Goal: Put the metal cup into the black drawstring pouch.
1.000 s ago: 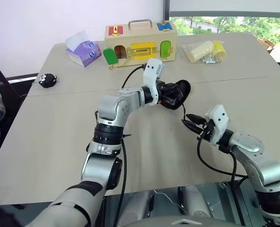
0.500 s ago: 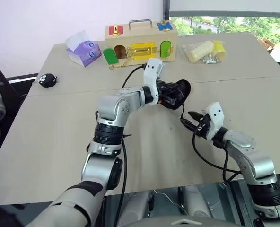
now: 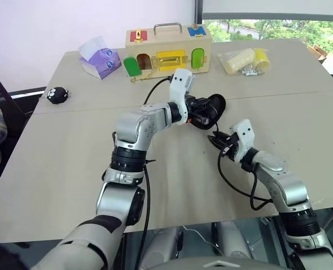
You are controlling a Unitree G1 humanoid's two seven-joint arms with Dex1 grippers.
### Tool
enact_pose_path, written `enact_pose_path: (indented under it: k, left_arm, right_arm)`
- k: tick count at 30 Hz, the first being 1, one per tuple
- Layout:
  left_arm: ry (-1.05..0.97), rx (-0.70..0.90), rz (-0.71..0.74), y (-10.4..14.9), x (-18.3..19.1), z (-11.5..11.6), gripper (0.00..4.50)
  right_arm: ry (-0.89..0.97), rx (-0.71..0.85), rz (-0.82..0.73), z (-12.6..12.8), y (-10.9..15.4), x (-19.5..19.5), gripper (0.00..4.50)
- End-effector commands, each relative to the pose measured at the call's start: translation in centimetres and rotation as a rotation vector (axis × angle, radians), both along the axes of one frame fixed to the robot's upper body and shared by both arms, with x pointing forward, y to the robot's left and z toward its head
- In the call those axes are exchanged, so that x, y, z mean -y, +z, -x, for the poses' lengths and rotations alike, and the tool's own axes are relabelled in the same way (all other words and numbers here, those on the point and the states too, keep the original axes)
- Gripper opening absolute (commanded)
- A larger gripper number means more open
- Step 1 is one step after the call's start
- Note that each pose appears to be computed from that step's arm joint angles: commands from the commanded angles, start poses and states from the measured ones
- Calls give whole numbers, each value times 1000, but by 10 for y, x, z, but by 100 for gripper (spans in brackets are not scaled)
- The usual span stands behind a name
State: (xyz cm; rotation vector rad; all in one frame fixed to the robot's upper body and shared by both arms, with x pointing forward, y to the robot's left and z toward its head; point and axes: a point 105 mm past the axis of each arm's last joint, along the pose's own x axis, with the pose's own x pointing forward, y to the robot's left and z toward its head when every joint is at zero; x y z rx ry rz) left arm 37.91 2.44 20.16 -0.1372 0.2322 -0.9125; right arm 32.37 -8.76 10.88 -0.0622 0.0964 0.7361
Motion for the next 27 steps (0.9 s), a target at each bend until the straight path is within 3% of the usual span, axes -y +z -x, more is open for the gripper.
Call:
enact_pose_path:
  k: [1,5,8,12,15,18,19,20,23,24,25,27]
  left_arm:
    - [-1,51,9,13,1,1,0]
    - [3,46,11,12,0,1,0]
    - [5,44,11,12,-1,1,0]
    - [-4,60,13,14,1,3,0]
    - [-29,107,4,19,4,6,0]
    - [-231,142,232,51,9,31,0]
    - [-263,196,263,61,8,36,57]
    - [-260,254,259,67,8,35,78]
    - [-242,442,162,72,12,34,197]
    - [-262,469,159,72,15,37,257]
    - [-286,478,176,73,17,40,288]
    - [-316,497,211,76,20,46,288]
  right_arm:
    - [-4,80,7,0,16,2,17]
    - [-93,185,157,-11,24,25,17]
    - [-194,328,246,-23,49,47,17]
    - [-326,754,259,-28,155,62,17]
    - [-286,905,223,-20,197,48,17]
    - [-226,986,183,-11,223,29,17]
    - [-201,990,176,-9,226,23,0]
    - [-178,990,170,-7,227,18,0]
    - [-121,979,158,-4,227,6,0]
    - [-109,974,158,-4,227,4,0]
    - [-99,972,161,-4,226,3,0]
    - [-82,969,169,-3,225,0,0]
